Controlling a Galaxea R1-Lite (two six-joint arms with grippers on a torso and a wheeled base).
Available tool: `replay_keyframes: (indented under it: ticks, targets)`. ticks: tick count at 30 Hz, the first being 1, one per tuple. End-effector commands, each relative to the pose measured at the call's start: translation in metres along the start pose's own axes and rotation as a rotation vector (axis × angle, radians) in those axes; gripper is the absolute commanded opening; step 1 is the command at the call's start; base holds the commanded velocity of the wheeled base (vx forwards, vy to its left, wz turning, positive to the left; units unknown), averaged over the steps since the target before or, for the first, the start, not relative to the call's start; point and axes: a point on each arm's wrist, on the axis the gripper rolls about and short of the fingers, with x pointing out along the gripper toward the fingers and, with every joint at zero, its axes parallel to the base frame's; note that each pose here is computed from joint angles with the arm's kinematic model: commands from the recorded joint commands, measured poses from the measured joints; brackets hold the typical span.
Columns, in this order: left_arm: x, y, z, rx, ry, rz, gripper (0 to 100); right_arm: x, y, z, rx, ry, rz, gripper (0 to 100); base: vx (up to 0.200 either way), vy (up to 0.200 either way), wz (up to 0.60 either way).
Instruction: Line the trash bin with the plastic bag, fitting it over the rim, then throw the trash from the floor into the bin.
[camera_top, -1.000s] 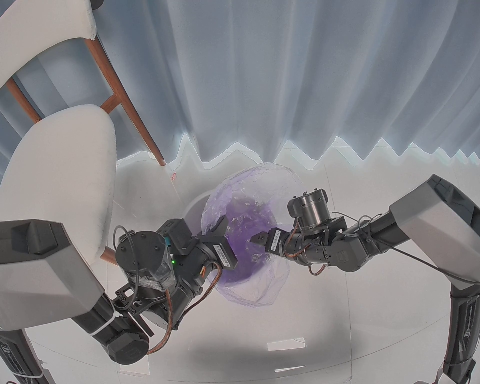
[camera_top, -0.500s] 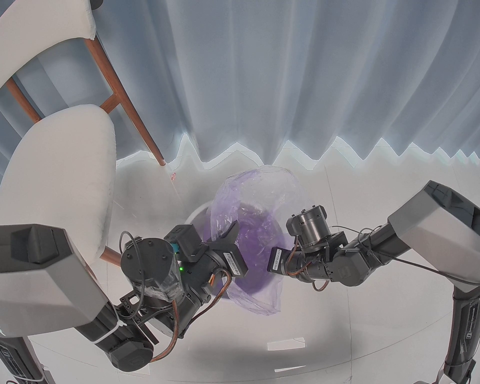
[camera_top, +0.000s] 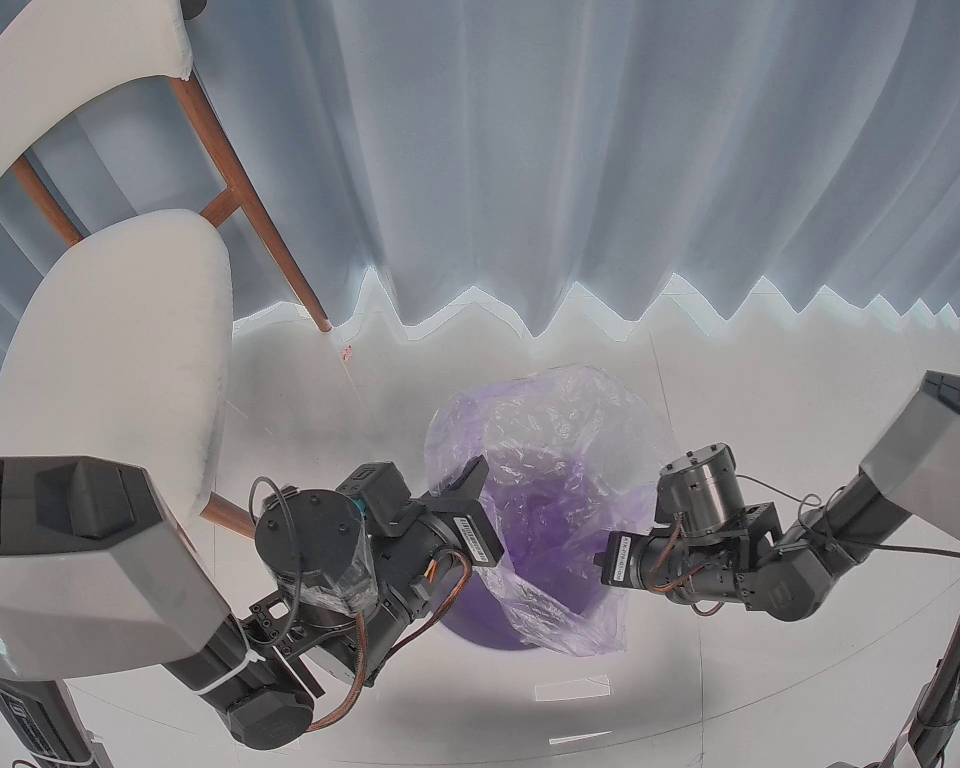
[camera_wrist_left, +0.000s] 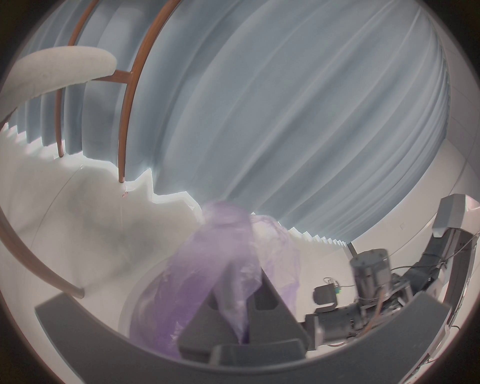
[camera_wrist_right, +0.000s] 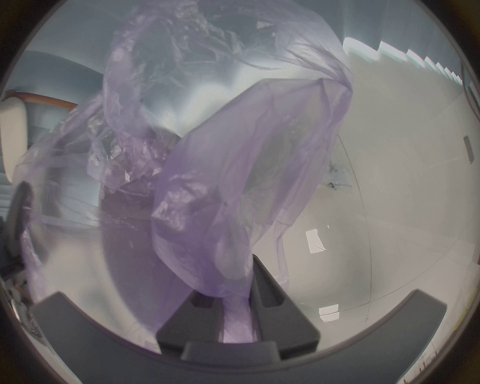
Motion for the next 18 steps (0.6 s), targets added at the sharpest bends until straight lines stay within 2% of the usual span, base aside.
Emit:
replay_keyframes:
  ticks: [1,6,10,12,18]
  targets:
    - [0.006,0.017,-0.015,-0.011,0.039,0.058,0,-0.039,-0.009,-0.007,-0.033,-0.034,0.06,0,0.0,0.0,0.0]
    - [0.01,0.033,-0.008,-0.011,0.02,0.108,0,-0.044,-0.016,-0.02,-0.048,-0.02,0.085,0,0.0,0.0,0.0]
    - [0.015,0.051,0.005,-0.014,-0.023,0.152,0,-0.049,-0.024,-0.032,-0.09,-0.057,0.107,0,0.0,0.0,0.0]
    - [0.016,0.052,0.007,-0.013,-0.027,0.154,0,-0.055,-0.026,-0.034,-0.087,-0.085,0.126,0,0.0,0.0,0.0]
    - [0.013,0.045,0.004,-0.013,-0.019,0.136,0,-0.05,-0.028,-0.04,-0.117,-0.074,0.116,0,0.0,0.0,0.0]
